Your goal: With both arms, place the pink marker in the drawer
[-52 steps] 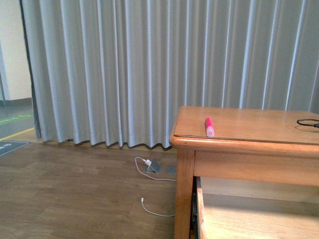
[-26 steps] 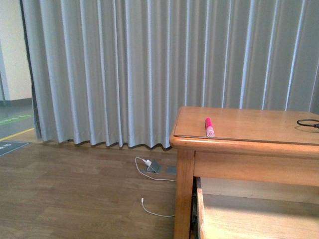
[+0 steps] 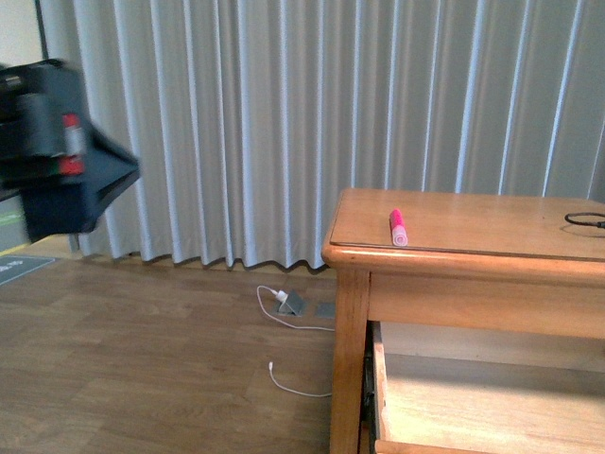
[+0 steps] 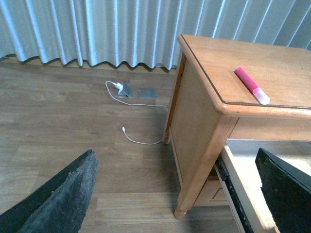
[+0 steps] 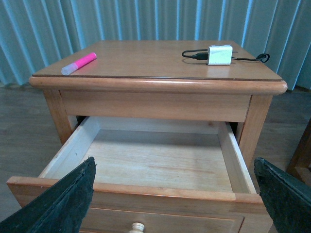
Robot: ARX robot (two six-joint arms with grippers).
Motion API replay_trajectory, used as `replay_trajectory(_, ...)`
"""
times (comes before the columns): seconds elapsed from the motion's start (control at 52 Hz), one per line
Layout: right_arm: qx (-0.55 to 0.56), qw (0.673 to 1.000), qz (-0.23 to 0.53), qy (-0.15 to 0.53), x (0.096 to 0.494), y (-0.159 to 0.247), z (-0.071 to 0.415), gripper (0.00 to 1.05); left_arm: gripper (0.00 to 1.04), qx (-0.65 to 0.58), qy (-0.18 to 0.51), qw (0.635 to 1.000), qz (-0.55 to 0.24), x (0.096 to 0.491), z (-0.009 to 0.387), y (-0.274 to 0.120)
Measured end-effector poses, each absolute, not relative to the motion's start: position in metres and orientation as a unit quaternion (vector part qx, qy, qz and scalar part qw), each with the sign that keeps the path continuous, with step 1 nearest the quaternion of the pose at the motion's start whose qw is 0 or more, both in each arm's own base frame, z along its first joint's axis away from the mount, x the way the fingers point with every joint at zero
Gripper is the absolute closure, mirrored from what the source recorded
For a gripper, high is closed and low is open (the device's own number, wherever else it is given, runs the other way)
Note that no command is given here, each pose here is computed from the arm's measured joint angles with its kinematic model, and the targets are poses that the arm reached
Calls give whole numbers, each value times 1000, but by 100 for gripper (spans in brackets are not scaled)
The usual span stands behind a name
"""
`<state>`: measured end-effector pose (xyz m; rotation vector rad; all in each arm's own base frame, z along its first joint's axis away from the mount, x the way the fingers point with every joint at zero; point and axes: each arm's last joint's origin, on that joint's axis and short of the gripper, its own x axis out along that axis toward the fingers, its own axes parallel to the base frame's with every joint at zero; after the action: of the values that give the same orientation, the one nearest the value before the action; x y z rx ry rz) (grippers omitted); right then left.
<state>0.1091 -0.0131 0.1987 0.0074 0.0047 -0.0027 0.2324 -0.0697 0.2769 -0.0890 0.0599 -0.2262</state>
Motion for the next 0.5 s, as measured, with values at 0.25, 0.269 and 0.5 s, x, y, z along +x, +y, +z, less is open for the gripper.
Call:
replay_trajectory(0.25, 4, 1000, -1, 2, 109, -13, 199, 8, 6, -17, 39, 985, -165, 310, 297, -114)
replay_trajectory(0.269, 4, 1000, -1, 2, 109, -13, 199, 8, 6, -17, 39, 985, -167, 313, 298, -115)
replay_trajectory(0.5, 4, 1000, -1, 2, 109, -13, 199, 8, 6, -1, 45, 978, -203, 367, 306, -156)
